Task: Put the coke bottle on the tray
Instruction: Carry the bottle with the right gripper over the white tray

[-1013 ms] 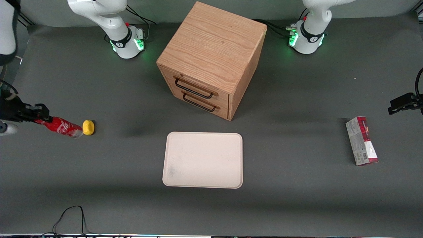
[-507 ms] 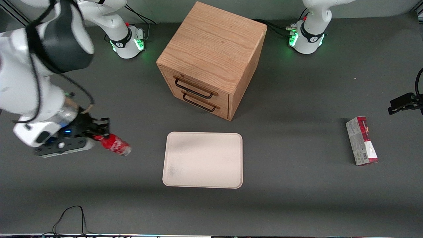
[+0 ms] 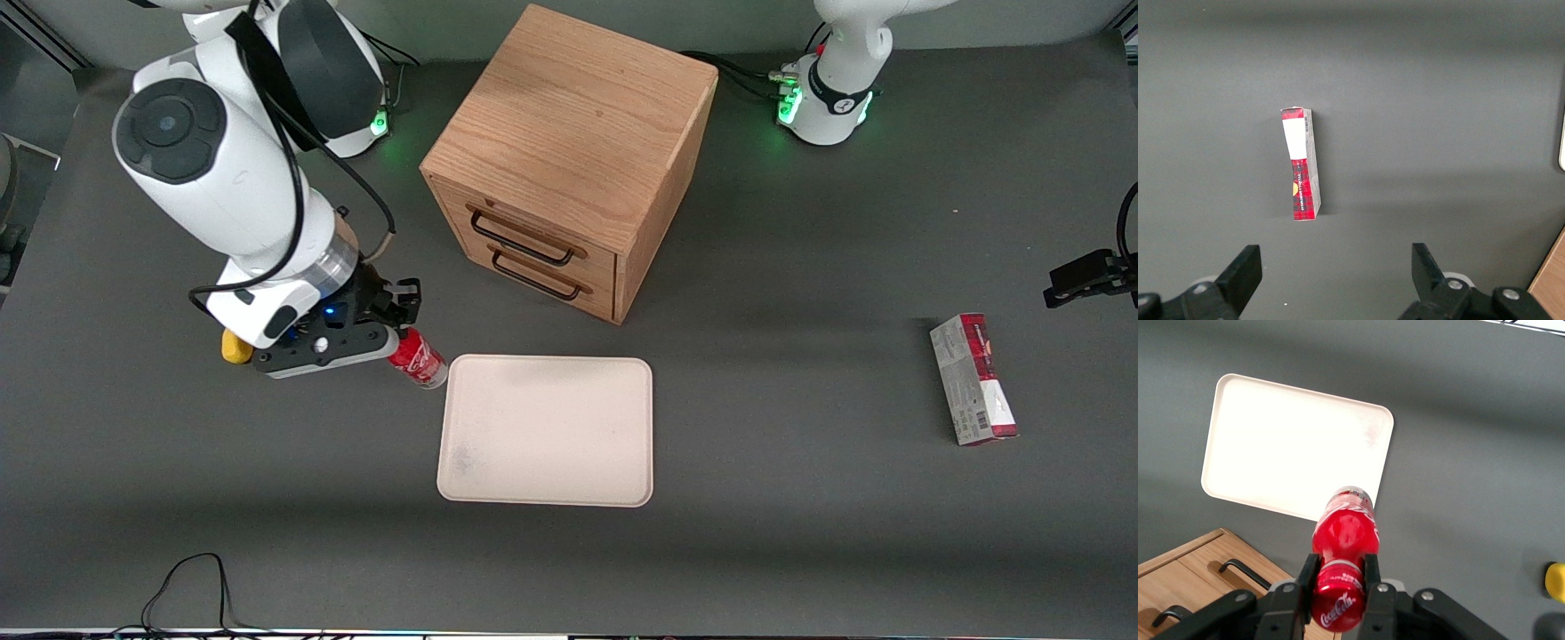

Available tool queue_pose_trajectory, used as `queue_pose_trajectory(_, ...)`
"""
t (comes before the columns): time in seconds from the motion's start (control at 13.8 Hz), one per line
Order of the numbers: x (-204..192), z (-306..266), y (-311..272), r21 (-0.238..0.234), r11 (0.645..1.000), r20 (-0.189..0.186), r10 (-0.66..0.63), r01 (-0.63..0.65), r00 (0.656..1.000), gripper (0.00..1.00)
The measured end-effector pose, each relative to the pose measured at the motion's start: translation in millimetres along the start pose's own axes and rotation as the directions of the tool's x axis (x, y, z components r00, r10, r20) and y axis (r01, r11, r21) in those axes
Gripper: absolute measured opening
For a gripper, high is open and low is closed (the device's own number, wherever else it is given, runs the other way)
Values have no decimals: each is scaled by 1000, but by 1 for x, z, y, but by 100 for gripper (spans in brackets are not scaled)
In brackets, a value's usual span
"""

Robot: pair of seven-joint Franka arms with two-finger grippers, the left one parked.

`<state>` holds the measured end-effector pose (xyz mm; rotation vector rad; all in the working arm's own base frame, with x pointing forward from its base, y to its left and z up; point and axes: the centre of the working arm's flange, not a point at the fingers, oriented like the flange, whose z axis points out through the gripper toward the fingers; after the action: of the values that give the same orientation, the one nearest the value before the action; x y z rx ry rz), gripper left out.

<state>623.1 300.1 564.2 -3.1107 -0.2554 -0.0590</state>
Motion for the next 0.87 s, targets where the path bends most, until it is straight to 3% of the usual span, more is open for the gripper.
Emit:
queue_pose_trajectory(0.43, 53, 135, -2, -19, 1000, 10, 17, -17, 1000, 31)
queue_pose_trajectory(0.87, 72, 238, -5, -35, 999, 22, 18, -17, 1000, 31)
